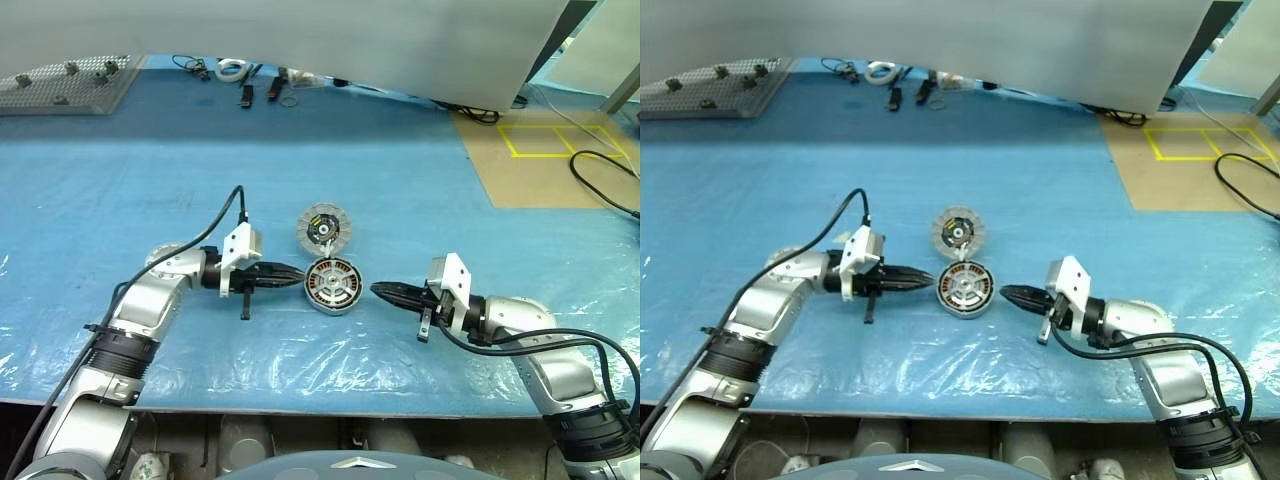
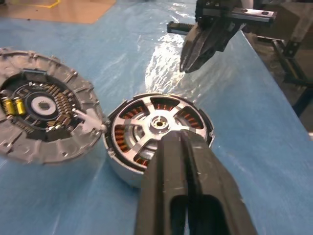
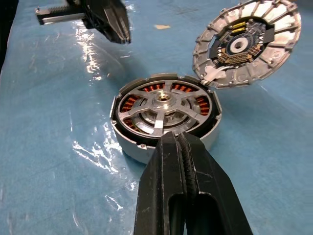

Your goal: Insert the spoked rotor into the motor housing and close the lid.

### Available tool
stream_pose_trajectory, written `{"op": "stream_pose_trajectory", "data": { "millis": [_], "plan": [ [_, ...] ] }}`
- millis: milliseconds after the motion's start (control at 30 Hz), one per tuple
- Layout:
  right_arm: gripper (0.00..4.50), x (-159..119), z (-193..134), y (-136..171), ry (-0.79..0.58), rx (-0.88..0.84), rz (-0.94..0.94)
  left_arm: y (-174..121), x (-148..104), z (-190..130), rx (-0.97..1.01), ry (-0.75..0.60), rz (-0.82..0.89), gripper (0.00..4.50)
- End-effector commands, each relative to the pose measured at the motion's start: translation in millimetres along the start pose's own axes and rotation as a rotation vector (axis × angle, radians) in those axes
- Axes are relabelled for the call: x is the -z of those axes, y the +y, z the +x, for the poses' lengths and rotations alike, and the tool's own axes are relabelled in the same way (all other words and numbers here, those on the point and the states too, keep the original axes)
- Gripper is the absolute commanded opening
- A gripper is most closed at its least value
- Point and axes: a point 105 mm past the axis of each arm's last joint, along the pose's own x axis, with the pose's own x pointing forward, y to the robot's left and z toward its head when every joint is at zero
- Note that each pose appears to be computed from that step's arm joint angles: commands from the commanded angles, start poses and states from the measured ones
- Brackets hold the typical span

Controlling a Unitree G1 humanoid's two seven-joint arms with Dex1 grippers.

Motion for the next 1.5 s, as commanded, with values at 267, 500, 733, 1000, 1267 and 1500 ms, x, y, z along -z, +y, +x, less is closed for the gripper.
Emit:
{"op": "stream_pose_trajectory", "data": {
  "millis": [267, 500, 733, 1000, 1267, 1500],
  "plan": [
    [0.0, -6.4, -16.3, 12.2, 0.005, 0.042, 0.011, 19.9, -11.1, 49.9, 0.048, 0.01, 0.159, 0.05],
    [0.0, -19.3, -10.9, 19.4, -0.002, 0.06, 0.02, 18.0, -15.0, 63.5, 0.13, 0.028, 0.182, 0.05],
    [0.0, -28.8, -8.6, 16.6, 0.0, 0.083, 0.026, 9.3, 18.8, 73.6, 0.164, 0.195, 0.173, 0.05],
    [0.0, -35.7, -8.2, 19.8, 0.007, 0.089, 0.037, 12.3, 30.6, 77.1, 0.147, 0.266, 0.205, 0.05],
    [0.0, -39.0, -5.9, 19.2, 0.002, 0.089, 0.041, 25.2, -5.8, 74.6, 0.091, 0.1, 0.197, 0.05],
    [0.0, -45.1, -2.4, 16.1, -0.015, 0.077, 0.029, 23.3, -60.8, 44.0, 0.084, -0.146, 0.131, 0.05]
  ]
}}
